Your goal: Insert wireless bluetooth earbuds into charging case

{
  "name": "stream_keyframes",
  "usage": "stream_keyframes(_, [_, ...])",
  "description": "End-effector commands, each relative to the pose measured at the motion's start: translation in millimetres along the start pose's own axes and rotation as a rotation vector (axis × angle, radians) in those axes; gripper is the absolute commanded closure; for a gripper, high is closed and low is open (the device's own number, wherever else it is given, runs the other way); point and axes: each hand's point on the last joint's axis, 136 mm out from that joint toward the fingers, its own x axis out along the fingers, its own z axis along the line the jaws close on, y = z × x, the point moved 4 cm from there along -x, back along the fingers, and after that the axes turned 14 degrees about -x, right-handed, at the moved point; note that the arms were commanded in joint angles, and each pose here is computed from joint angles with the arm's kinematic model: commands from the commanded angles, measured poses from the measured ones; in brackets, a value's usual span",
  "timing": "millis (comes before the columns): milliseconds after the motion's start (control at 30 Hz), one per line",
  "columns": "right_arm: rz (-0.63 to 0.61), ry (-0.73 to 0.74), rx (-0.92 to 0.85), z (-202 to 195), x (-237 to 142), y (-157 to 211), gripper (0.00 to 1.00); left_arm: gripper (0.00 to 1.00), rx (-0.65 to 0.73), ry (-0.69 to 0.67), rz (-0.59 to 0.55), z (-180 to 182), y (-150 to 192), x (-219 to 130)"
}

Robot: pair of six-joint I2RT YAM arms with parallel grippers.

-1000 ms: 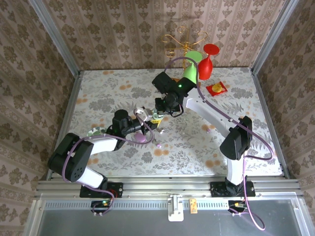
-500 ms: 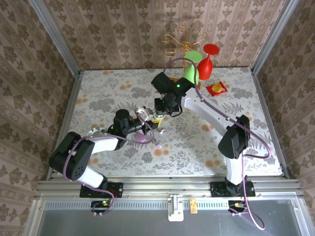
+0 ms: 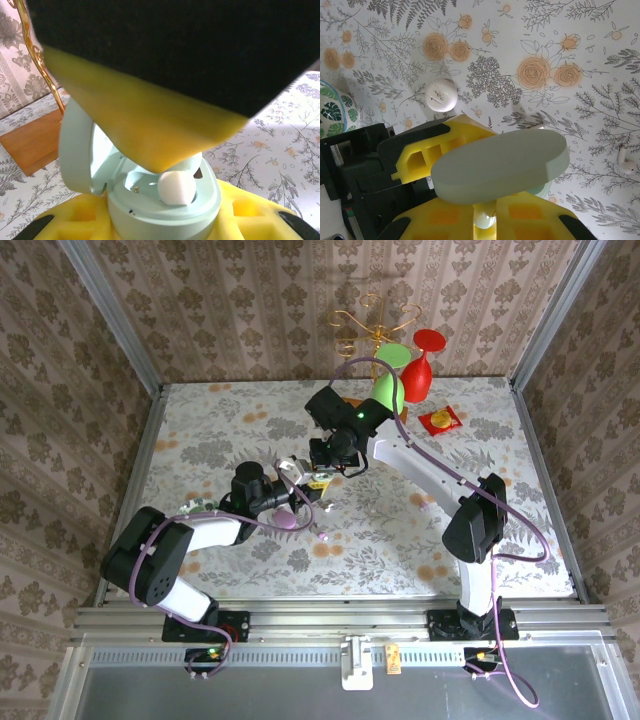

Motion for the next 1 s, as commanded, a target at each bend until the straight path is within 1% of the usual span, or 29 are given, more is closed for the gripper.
stream_keyframes(0, [0.017,-0.017,-0.015,5,6,1,0.87,0.77,0.018,0.013,-0.047,-3,-17,4])
stream_keyframes(200, [0.039,0.040,-0.026,-3,12,6,0.86,0.77,0.019,0.017,-0.052,-3,-19,5])
stream_keyframes(333, [0.041,0.033,-0.034,-1,15,6,0.86,0.77,0.017,0.017,-0.054,-3,-20,5])
stream_keyframes(467, [0.054,0.069,-0.045,-5,17,8,0.85,0.76,0.017,0.017,-0.055,-3,-20,5])
stream_keyframes(567, [0.048,0.052,-0.052,-1,15,7,0.85,0.76,0.017,0.017,-0.053,-2,-20,6])
stream_keyframes(667, [0.033,-0.004,-0.055,8,12,5,0.81,0.77,0.017,0.019,-0.053,-2,-21,6])
stream_keyframes(733, [0.021,-0.031,-0.054,11,9,4,0.74,0.77,0.018,0.020,-0.054,-2,-21,7])
stream_keyframes(800, [0.013,-0.044,-0.054,13,7,2,0.70,0.77,0.020,0.020,-0.055,-2,-22,7])
stream_keyframes(967, [0.012,-0.058,-0.052,14,4,3,0.68,0.77,0.018,0.020,-0.052,-2,-20,7])
